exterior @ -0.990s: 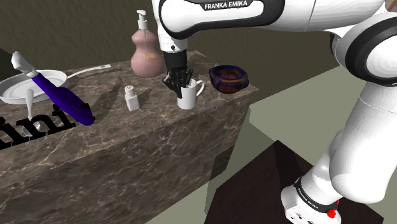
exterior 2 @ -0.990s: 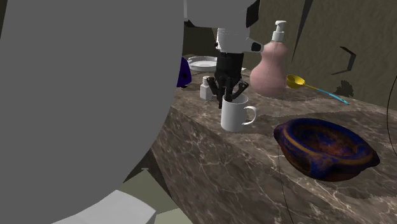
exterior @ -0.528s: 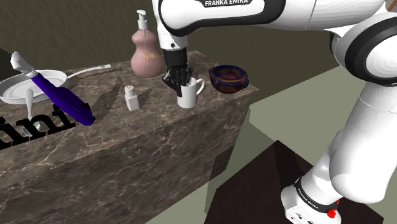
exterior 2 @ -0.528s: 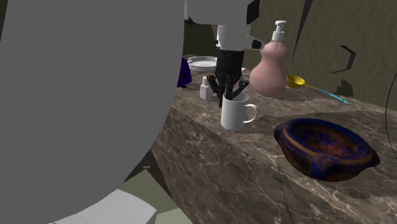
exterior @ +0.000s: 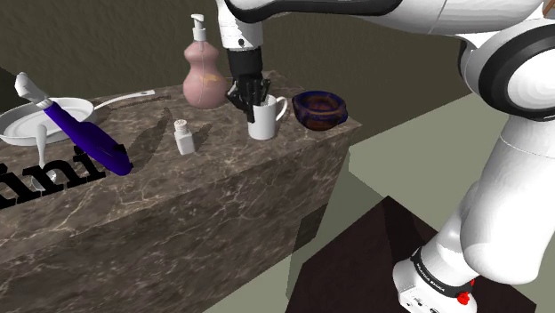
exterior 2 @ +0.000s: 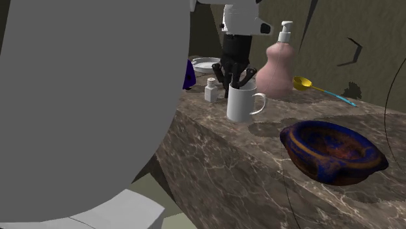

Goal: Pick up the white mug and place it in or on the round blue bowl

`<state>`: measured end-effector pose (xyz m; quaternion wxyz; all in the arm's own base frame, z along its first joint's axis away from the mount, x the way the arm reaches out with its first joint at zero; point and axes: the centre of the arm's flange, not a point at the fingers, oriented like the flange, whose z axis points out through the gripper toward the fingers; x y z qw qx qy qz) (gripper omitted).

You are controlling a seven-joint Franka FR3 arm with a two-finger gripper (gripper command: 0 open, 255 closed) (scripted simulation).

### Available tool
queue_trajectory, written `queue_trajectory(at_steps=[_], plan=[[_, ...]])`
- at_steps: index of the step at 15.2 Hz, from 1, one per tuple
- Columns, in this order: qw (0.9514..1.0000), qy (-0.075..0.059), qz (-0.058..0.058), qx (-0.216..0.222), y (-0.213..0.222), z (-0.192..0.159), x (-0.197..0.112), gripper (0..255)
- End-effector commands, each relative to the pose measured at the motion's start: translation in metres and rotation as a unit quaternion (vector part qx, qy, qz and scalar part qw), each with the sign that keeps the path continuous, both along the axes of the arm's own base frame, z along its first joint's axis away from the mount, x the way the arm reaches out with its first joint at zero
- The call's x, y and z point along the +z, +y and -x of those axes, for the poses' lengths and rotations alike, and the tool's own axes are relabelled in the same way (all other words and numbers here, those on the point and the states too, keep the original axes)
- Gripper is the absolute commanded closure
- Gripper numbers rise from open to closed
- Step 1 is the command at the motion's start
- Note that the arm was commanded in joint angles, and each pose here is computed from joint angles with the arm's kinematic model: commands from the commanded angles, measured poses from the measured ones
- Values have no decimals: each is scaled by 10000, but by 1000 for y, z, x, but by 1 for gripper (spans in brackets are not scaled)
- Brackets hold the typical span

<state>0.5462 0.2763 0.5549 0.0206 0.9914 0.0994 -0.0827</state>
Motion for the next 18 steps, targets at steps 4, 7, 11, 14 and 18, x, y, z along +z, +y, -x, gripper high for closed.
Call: queue_trajectory(at_steps=[4,7,11,14,18], plan=[[10000,1,1,0,0,1,26,255],[10000,1,1,0,0,1,42,255],[10000,1,1,0,0,1,63,255],[10000,1,1,0,0,1,79,255],[10000,1,1,0,0,1,100,255]])
